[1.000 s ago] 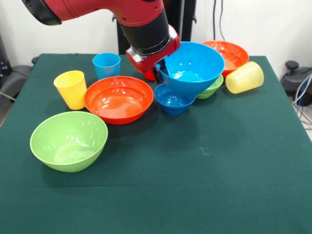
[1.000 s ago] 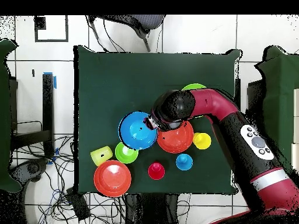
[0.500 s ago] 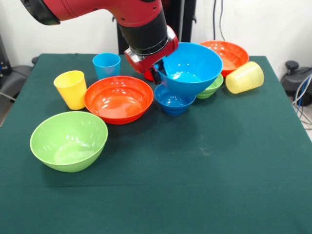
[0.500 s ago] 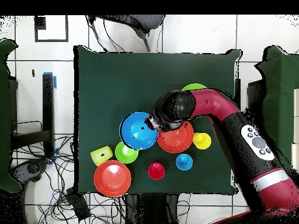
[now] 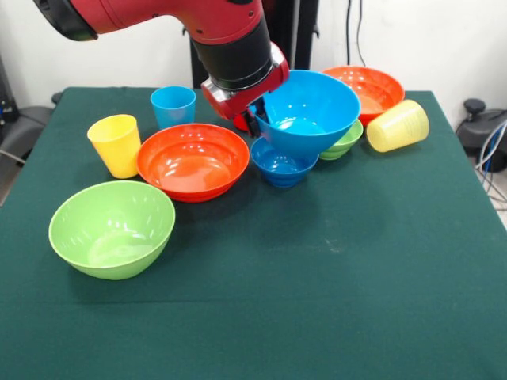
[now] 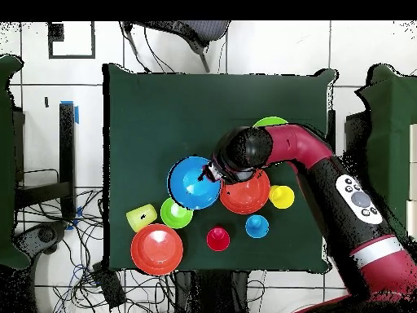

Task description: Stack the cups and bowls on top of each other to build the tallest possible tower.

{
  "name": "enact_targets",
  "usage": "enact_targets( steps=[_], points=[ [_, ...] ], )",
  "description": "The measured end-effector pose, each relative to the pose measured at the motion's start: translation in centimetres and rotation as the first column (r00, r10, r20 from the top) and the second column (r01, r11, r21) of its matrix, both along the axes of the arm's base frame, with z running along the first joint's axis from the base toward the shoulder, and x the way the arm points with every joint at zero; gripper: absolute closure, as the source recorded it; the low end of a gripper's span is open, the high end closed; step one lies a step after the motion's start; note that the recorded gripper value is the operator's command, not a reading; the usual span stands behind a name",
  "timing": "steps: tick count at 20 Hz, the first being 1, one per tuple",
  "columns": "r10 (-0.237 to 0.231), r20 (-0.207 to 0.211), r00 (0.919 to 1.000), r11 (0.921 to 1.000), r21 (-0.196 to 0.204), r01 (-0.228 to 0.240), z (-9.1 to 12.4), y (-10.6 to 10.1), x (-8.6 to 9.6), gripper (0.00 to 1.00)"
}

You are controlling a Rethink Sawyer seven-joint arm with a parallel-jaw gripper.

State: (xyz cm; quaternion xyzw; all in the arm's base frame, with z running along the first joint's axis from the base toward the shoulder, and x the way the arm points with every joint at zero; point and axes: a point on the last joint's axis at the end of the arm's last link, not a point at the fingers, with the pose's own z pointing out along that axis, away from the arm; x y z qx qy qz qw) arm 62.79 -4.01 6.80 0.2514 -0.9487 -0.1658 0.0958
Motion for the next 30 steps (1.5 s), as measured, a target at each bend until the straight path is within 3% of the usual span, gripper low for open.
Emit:
enact_targets(
  steps=[30],
  points=[
    [0.042, 0.017, 0.9989, 0.998, -0.047, -0.042, -0.86, -0.44, -0.46, 1.0]
  ],
)
